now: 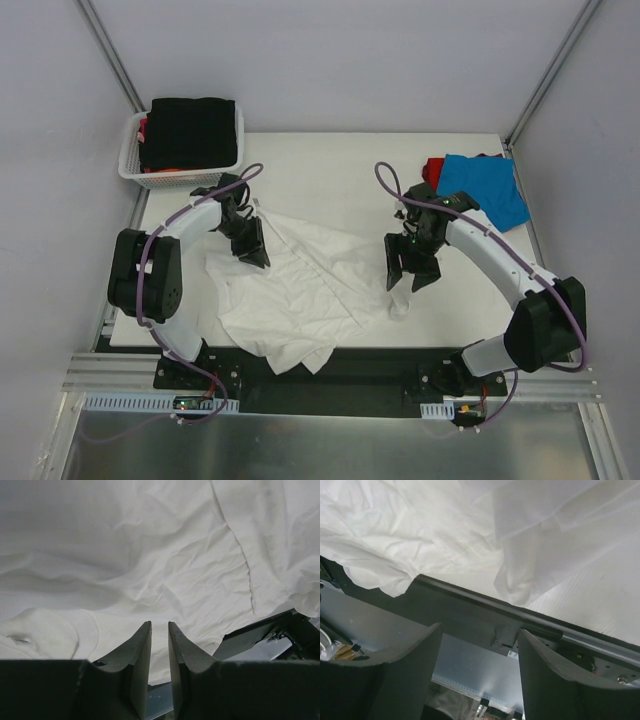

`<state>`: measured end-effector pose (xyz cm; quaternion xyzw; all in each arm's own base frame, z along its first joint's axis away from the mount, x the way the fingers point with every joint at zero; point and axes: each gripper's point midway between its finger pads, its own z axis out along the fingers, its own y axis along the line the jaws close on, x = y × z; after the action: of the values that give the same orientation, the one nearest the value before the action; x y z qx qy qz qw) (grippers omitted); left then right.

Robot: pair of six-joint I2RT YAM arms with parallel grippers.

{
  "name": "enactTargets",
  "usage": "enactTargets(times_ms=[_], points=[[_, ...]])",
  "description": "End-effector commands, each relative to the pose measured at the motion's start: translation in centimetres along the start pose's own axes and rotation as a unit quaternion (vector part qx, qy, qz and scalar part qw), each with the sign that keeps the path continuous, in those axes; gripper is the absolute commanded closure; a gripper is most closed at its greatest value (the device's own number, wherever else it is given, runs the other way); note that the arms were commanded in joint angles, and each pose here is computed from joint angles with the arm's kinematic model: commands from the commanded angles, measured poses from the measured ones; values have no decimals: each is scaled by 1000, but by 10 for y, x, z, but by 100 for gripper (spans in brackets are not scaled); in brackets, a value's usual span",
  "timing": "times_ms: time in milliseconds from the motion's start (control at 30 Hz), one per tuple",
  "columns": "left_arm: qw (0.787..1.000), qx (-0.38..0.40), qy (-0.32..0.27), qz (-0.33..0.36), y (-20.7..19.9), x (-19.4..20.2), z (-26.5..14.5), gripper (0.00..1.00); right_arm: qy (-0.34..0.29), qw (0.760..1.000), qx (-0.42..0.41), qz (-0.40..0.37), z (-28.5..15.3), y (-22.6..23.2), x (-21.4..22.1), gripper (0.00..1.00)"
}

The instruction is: Fold and stack the t-shirts

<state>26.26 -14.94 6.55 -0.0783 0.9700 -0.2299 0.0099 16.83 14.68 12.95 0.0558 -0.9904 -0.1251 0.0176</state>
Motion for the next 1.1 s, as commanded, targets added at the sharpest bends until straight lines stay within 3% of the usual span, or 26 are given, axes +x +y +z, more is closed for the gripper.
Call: enactTargets(times_ms=[0,300,467,700,1067], points=[[1000,6,-13,11,-10,-2,-13,80,-31,999,-28,-17,-8,16,-15,35],[999,-4,-32,1,-8,3,-21,80,-20,995,-80,-51,60,39,-13,40],[999,-4,-34,1,-7,7,-23,80,-74,988,-80,-106,66,52,-13,39],[999,-12,-41,11,-1,13,-26,80,-136,985,-48,-92,87,41,-10,38],[999,-14,-21,33,-1,13,-27,79,-139,986,-24,-90,113,48,11,39]])
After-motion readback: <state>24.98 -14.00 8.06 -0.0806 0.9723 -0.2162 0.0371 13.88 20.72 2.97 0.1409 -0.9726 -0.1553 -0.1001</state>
